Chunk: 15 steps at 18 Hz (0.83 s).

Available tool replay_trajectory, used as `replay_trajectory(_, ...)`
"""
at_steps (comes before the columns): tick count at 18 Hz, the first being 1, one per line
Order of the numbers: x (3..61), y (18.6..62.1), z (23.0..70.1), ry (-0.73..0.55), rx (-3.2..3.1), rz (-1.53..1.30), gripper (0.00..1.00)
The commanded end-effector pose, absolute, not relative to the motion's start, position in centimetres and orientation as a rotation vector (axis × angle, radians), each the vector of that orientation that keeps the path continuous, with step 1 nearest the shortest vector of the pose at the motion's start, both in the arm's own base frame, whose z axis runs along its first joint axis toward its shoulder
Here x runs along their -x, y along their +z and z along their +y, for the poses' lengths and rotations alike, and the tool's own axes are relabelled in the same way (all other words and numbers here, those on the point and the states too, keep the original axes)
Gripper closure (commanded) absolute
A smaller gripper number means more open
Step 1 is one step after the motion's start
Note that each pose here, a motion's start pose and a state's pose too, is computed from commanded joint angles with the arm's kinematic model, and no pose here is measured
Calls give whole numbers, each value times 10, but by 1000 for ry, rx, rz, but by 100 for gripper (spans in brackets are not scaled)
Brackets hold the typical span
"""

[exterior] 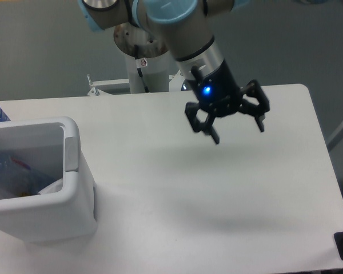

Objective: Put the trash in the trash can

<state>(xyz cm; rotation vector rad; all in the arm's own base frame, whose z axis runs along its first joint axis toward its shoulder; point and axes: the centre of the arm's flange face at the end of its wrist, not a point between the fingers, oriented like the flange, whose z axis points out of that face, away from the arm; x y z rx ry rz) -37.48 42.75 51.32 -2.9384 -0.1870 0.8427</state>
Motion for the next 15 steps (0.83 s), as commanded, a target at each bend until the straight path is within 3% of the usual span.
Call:
replay_trajectory(7, 374, 528, 384, 738, 3117, 177, 0)
replay_trajectory(15, 376, 534, 380, 743, 3102, 167, 0)
